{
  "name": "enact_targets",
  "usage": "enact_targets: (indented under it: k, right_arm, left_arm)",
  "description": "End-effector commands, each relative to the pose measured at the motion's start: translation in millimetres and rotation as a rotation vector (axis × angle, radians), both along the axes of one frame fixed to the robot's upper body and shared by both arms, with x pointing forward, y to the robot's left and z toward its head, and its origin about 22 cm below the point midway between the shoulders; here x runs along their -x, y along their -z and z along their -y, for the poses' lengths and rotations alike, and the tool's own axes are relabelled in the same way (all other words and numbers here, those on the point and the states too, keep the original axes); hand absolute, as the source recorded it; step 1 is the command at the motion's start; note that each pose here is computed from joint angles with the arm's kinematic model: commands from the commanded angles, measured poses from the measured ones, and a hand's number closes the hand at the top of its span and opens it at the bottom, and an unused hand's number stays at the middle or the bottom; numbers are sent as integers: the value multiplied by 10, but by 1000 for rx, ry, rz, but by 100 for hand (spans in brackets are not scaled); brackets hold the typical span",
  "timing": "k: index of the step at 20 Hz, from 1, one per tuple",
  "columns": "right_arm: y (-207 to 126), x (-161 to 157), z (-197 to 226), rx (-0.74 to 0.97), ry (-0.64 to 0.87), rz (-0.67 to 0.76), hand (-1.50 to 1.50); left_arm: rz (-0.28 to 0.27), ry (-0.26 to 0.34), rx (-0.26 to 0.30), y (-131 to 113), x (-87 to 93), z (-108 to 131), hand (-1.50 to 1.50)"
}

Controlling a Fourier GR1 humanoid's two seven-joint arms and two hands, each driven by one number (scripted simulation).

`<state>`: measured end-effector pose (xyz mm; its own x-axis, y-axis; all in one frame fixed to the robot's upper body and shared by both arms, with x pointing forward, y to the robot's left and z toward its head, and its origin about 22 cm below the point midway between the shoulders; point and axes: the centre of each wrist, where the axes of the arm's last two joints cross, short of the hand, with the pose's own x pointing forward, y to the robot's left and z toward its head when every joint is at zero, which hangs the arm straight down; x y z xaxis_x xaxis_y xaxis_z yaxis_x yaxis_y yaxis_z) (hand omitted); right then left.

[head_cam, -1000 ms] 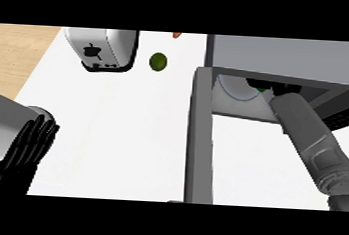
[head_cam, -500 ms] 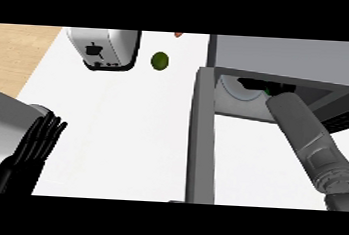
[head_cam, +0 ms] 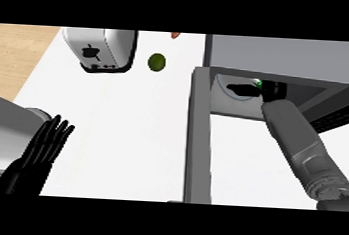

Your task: Pick up the milk, place it into the microwave and close the microwave

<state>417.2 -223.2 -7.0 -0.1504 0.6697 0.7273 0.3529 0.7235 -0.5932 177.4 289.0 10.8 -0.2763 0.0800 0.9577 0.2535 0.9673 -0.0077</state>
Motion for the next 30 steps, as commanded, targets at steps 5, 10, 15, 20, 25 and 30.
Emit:
enact_targets:
  k: [5, 10, 15, 20, 25, 30]
  right_arm:
    - [394, 271, 65, -162, -19, -10, -150]
    - [514, 374, 150, -223, -50, -6, -150]
    - [895, 708, 91, -309, -98, -11, -150]
    - [1060, 892, 158, -409, -198, -55, -150]
    - [1193, 1102, 259, -458, -230, -58, -150]
    - [1406, 1438, 360, -648, -263, 2, -150]
  left_arm:
    - [2, 26, -12, 38, 78, 155, -150]
    - [12, 25, -1, 44, -67, 294, -150]
    - [8, 34, -1, -22, 100, 513, -150]
    - [13, 22, -10, -42, -37, 272, -150]
    - [-2, 36, -12, -52, -26, 371, -150]
    - [-27, 74, 30, 56, -64, 411, -150]
